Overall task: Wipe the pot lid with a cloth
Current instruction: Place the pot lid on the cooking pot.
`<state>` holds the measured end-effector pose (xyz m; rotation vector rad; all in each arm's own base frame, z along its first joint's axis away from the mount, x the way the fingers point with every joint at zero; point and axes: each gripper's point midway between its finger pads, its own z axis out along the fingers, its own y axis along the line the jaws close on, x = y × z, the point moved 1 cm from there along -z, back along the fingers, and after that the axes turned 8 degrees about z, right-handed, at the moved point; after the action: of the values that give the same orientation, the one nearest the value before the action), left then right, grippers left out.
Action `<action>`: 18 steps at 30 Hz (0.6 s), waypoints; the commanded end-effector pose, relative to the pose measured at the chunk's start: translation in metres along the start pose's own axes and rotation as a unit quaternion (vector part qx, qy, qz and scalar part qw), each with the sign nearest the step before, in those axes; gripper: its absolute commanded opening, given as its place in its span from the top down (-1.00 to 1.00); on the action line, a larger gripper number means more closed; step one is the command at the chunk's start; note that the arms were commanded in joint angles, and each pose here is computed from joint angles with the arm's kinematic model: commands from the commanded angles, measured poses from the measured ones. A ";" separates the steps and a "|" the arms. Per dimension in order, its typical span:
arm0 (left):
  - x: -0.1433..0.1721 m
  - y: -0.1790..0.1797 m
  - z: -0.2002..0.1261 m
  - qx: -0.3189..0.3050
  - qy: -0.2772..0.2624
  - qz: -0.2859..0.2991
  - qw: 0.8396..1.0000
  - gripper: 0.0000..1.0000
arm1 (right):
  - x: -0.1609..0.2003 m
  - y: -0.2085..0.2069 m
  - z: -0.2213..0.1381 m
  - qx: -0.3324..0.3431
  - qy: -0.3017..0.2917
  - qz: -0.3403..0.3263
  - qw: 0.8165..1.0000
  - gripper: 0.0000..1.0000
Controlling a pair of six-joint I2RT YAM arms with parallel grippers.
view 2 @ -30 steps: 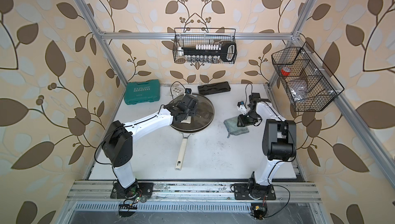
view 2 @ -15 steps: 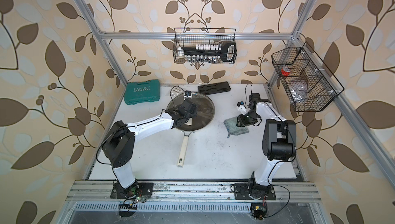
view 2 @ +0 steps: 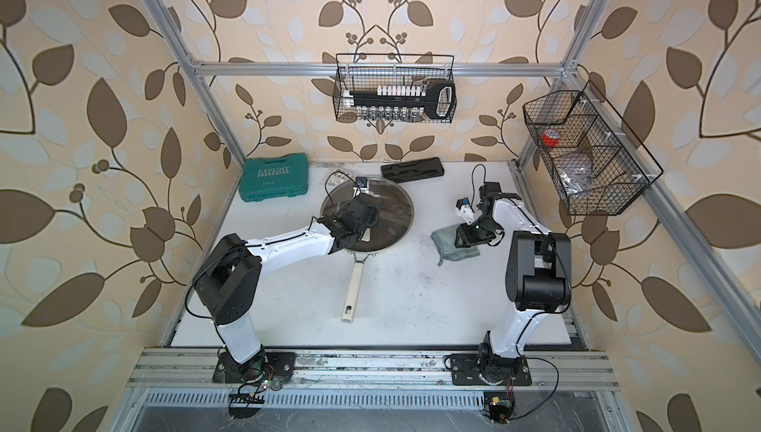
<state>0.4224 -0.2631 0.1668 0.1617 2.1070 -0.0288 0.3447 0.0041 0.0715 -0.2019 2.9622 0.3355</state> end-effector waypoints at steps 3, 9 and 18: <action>-0.043 0.005 -0.014 -0.007 -0.068 -0.051 0.996 1.00 | 0.003 0.004 -0.005 -0.008 -0.006 -0.008 1.000 0.00; -0.039 0.007 -0.011 -0.013 -0.071 -0.047 0.996 1.00 | 0.002 0.004 -0.008 -0.008 -0.011 -0.008 1.000 0.01; -0.036 0.002 -0.006 -0.009 -0.074 -0.040 0.996 1.00 | 0.002 0.004 -0.007 -0.007 -0.011 -0.009 1.000 0.01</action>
<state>0.4234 -0.2630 0.1668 0.1614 2.0872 -0.0238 0.3452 0.0046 0.0758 -0.2093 2.9472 0.3351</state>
